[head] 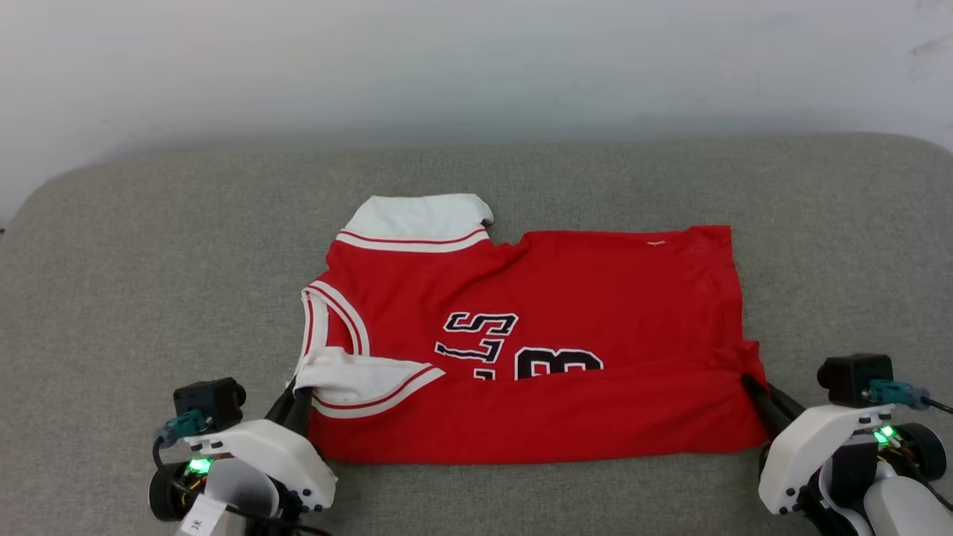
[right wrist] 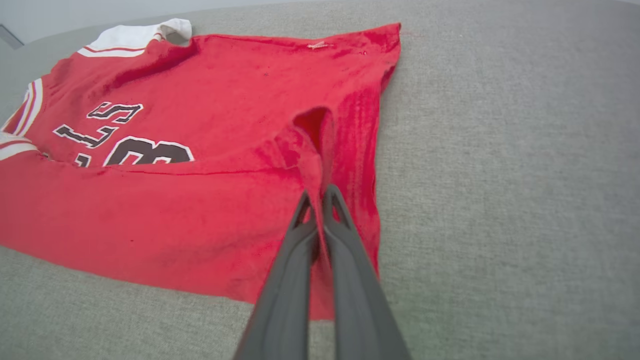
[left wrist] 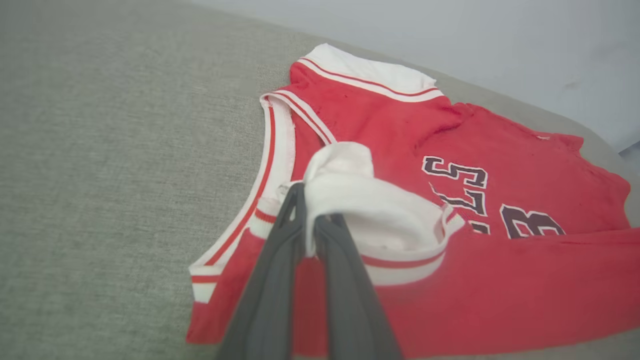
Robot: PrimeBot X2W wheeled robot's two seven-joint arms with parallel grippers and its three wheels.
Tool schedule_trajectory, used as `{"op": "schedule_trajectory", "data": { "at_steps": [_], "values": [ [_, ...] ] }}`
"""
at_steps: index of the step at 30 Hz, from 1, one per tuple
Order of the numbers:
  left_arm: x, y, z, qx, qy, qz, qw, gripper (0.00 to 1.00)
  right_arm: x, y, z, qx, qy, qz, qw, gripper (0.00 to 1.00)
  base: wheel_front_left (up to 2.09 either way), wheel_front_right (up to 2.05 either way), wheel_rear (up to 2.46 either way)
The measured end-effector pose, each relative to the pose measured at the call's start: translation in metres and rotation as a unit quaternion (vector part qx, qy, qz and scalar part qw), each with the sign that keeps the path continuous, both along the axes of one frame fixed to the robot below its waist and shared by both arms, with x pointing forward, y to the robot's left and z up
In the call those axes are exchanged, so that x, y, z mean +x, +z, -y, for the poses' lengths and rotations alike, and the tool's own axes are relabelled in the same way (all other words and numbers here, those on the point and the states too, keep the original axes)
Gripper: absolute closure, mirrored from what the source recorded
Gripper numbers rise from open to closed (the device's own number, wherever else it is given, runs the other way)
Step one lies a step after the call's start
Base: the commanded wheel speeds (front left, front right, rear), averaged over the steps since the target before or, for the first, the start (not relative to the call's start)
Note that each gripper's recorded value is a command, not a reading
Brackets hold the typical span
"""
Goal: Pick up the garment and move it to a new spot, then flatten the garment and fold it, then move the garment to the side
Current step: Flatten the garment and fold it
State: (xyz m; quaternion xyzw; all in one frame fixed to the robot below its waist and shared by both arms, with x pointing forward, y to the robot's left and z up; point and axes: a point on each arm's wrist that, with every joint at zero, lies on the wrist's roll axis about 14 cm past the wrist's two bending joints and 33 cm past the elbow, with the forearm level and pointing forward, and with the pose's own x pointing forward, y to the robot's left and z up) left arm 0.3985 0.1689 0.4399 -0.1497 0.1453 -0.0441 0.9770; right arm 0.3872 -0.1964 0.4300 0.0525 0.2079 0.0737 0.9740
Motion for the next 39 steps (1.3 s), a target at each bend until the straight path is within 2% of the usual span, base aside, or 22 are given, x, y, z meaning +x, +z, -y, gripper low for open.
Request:
{"op": "schedule_trajectory", "data": {
  "at_steps": [5, 6, 7, 8, 9, 10, 11, 12, 18, 24, 29, 35, 39],
  "values": [
    [0.009, -0.030, 0.007, -0.004, -0.012, -0.049, 0.999, 1.00, 0.005, -0.024, 0.001, -0.001, -0.003, -0.031, 0.999, 1.00, 0.00, 0.00, 0.00],
    [0.010, -0.036, 0.008, -0.005, -0.014, -0.059, 0.998, 1.00, 0.005, -0.029, 0.002, 0.000, -0.005, -0.038, 0.999, 0.92, 0.00, 0.00, 0.00],
    [0.009, -0.041, 0.009, -0.006, -0.015, -0.067, 0.998, 1.00, 0.003, -0.034, 0.002, -0.001, -0.005, -0.045, 0.999, 0.79, 0.00, 0.00, 0.00],
    [0.008, -0.044, 0.011, -0.006, -0.017, -0.073, 0.997, 1.00, 0.001, -0.038, 0.002, -0.002, -0.005, -0.051, 0.999, 0.59, 0.00, 0.00, 0.00],
    [0.009, -0.045, 0.012, -0.009, -0.018, -0.074, 0.997, 0.97, -0.001, -0.041, 0.001, -0.002, -0.005, -0.053, 0.999, 0.51, 0.00, 0.00, 0.00],
    [0.009, -0.046, 0.012, -0.011, -0.018, -0.076, 0.997, 0.61, -0.001, -0.042, 0.002, -0.001, -0.007, -0.053, 0.999, 0.00, 0.00, 0.00, 0.00],
    [0.009, -0.047, 0.012, -0.012, -0.017, -0.077, 0.997, 0.22, -0.002, -0.043, 0.003, 0.000, -0.009, -0.054, 0.999, 0.00, 0.00, 0.00, 0.00],
    [0.008, -0.048, 0.012, -0.013, -0.017, -0.080, 0.997, 0.00, -0.001, -0.041, 0.002, 0.001, -0.010, -0.044, 0.999, 0.00, 0.00, 0.00, 0.00],
    [0.006, -0.039, 0.005, -0.019, -0.005, -0.063, 0.998, 0.00, 0.010, 0.002, 0.003, 0.027, -0.030, 0.078, 0.996, 0.00, 0.00, 0.00, 0.00],
    [0.005, -0.022, -0.018, -0.008, 0.010, -0.053, 0.998, 0.00, -0.001, 0.030, 0.008, 0.033, -0.044, 0.141, 0.988, 0.00, 0.00, 0.00, 0.00],
    [0.003, -0.017, -0.029, 0.013, -0.015, -0.093, 0.996, 0.00, -0.013, 0.037, 0.010, 0.035, -0.053, 0.152, 0.986, 0.00, 0.00, 0.00, 0.00],
    [-0.008, -0.027, -0.026, 0.023, -0.074, -0.197, 0.977, 0.00, -0.019, 0.041, 0.013, 0.034, -0.062, 0.149, 0.986, 0.00, 0.00, 0.00, 0.00],
    [-0.013, -0.037, -0.031, 0.030, -0.081, -0.254, 0.963, 0.00, -0.018, 0.041, 0.014, 0.033, -0.067, 0.146, 0.987, 0.00, 0.00, 0.00, 0.00]
  ]
}}
